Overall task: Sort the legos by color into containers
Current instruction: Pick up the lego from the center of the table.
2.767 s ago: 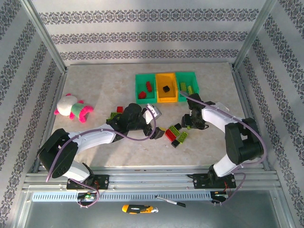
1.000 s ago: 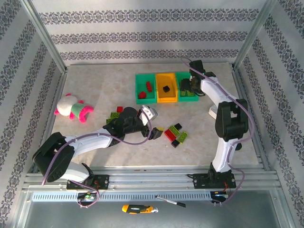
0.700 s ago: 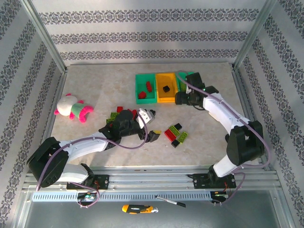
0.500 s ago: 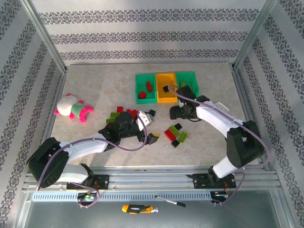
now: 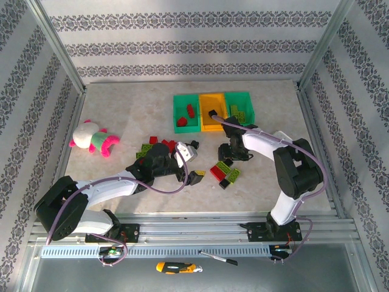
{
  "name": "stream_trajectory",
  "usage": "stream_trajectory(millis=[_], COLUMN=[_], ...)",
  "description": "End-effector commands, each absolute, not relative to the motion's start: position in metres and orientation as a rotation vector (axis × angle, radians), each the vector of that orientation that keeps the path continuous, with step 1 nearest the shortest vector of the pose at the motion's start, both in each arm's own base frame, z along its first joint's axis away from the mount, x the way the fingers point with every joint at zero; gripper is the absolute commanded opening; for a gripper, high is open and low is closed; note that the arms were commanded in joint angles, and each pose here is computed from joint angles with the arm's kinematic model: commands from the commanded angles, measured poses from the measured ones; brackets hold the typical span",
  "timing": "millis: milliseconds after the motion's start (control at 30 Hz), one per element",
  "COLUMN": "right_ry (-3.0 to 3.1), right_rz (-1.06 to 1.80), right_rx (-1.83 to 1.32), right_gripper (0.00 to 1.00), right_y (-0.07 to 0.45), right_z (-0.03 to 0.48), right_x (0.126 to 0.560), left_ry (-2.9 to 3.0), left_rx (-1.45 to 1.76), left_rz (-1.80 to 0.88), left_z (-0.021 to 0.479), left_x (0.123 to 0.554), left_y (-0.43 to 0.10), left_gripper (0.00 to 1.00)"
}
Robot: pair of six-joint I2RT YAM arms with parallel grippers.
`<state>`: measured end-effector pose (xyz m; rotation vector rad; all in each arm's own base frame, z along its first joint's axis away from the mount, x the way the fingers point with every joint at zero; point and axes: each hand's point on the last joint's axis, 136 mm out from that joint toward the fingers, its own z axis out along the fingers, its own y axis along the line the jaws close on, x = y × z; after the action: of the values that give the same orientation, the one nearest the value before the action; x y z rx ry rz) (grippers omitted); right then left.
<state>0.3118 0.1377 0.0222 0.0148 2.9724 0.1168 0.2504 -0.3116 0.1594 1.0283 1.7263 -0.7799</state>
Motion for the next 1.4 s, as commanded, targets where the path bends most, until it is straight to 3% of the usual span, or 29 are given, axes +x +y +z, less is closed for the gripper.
stream_trajectory(millis=[0,200,667,1067,1367], right_ry=[3.019,3.058,3.019,2.928,2.777], right_rz=[0.129,0.135,0.153,0.17,0.248], right_rx=[0.039,0.043,0.084,0.069,0.028], right_gripper=[0.74,0.74,0.43,0.41,0.42], right_y=[0.138,0.138,0.141,0.145,0.177], right_z=[0.011,0.004,0.021,0.054,0.095], right_x=[0.304,0.283,0.284,0.301,0.376], left_ry=[1.67,1.672,1.663,1.663,1.664], left_rx=[1.05,1.044,1.052,1.041,1.005], left_rz=[-0.804,-0.807,-0.837,-0.83,-0.815], left_z=[0.164,0.164,0.162,0.159,0.159], left_x=[0.245,0.245,0.245,0.245,0.248], left_y=[-0.318,-0.319,-0.324,-0.322,-0.318], left_gripper=[0.99,0.99,0.99,0.99,0.99])
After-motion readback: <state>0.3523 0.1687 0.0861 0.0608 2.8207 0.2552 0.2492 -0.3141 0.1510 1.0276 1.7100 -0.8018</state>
